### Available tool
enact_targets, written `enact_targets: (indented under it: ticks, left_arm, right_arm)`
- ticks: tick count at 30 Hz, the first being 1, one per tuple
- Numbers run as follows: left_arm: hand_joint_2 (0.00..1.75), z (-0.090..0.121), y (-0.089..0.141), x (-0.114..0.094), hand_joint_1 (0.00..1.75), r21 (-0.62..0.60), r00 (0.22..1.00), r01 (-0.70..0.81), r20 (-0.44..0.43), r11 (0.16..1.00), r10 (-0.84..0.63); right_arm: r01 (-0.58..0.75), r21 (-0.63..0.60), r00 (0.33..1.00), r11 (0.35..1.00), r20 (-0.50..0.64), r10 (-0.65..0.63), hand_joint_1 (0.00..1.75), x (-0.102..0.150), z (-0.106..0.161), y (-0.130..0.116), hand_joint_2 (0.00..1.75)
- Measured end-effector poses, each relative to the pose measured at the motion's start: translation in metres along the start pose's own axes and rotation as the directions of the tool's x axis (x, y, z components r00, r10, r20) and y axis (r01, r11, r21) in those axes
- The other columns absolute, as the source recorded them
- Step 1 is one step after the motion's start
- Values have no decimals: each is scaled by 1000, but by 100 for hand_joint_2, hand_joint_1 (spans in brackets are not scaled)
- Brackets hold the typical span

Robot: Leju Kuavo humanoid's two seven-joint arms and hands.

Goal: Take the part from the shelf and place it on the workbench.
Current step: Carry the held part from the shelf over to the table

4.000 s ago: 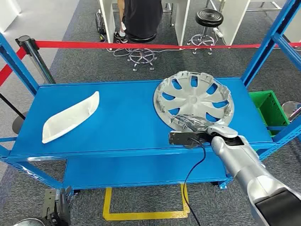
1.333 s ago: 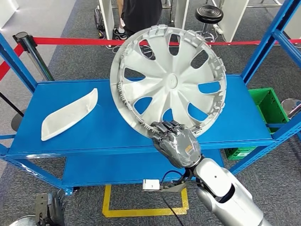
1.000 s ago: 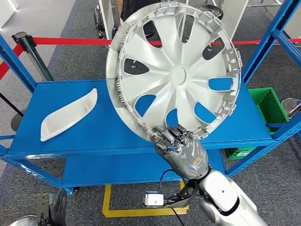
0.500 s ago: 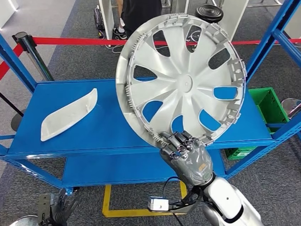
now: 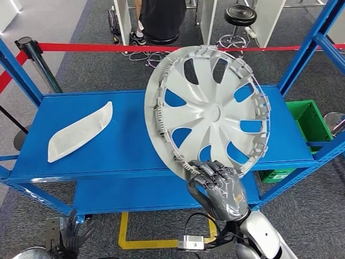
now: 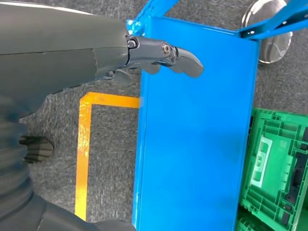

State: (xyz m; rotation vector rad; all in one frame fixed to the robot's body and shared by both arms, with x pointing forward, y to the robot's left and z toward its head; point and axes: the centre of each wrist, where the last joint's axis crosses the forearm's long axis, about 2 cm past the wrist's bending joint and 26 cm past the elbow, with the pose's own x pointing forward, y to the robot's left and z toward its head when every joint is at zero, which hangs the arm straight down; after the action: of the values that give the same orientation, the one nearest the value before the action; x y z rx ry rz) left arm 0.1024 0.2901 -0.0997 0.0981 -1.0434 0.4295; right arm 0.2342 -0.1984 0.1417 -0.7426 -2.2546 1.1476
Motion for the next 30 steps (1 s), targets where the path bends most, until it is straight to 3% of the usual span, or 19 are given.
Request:
enact_targets:
  ticks: [11, 30]
  left_arm:
    - [175, -1, -5, 1, 0, -16, 999, 35, 15, 999, -35]
    - [175, 2, -3, -1, 0, -28, 997, 74, 14, 997, -73]
  right_arm:
    - [93, -31, 995, 995, -13, -94, 175, 8, 20, 2, 175]
    - [134, -100, 991, 986, 5, -134, 175, 18, 32, -9, 175]
